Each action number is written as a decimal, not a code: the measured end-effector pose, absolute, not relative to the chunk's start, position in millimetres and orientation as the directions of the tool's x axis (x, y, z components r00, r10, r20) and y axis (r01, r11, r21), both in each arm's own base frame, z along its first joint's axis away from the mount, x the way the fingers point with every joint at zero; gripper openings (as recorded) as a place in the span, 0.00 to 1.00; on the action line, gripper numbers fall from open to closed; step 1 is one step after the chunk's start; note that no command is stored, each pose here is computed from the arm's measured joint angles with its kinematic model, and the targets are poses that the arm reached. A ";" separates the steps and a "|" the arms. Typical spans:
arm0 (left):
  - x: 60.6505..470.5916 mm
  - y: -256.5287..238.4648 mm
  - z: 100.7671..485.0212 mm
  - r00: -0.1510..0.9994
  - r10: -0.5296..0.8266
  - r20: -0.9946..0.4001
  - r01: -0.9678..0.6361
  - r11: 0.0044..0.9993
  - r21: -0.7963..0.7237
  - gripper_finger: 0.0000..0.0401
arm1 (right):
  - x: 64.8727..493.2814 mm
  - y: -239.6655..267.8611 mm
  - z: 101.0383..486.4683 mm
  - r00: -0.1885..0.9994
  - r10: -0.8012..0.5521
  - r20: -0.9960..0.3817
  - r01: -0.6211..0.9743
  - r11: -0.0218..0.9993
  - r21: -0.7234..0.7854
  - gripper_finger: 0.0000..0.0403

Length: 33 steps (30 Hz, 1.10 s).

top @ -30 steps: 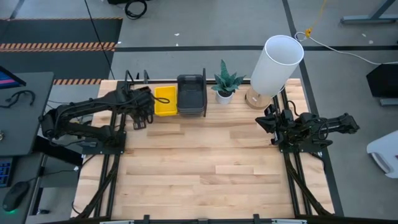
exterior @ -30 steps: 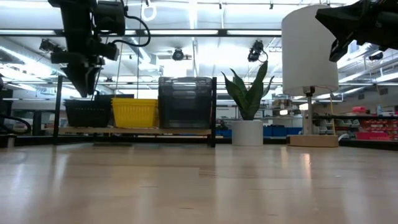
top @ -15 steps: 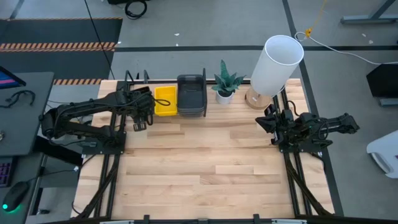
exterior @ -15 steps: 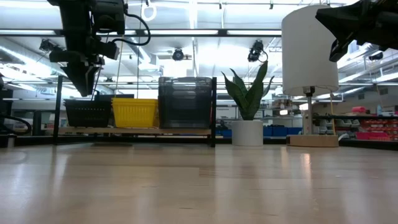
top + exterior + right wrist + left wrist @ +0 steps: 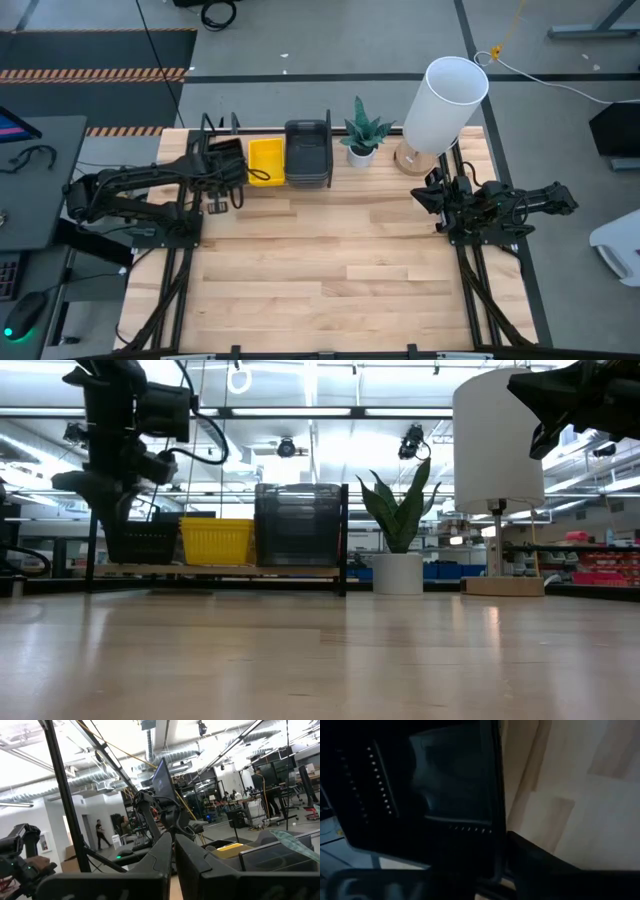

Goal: Stack baskets on shelf by color
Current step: Put the stacked black bins on the shelf, then return to Home Position

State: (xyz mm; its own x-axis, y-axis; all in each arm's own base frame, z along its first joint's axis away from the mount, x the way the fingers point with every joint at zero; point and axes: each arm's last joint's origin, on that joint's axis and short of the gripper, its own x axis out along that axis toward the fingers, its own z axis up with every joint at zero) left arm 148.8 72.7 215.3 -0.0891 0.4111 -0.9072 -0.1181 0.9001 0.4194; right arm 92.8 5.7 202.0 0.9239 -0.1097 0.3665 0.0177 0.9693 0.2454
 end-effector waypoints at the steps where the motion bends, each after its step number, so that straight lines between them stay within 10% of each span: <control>1: 148.5 72.7 215.3 -0.093 0.414 -0.905 -0.107 0.900 0.423 0.23 | 92.8 5.7 202.0 0.924 -0.110 0.366 0.018 0.969 0.245 0.07; 12: 140.7 70.0 215.1 -0.169 0.389 -0.905 -0.042 0.915 0.401 0.06 | 92.8 5.7 202.0 0.924 -0.110 0.366 0.018 0.969 0.245 0.07; 33: 154.4 72.2 244.7 -0.058 0.436 -0.898 -0.146 0.886 0.439 0.46 | 92.8 5.7 202.0 0.924 -0.110 0.366 0.018 0.969 0.245 0.07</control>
State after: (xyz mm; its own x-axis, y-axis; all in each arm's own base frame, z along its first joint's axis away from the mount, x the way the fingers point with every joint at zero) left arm 154.4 72.2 244.7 -0.0580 0.4355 -0.8983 -0.1464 0.8864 0.4392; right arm 92.8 5.7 202.0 0.9240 -0.1097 0.3664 0.0178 0.9693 0.2454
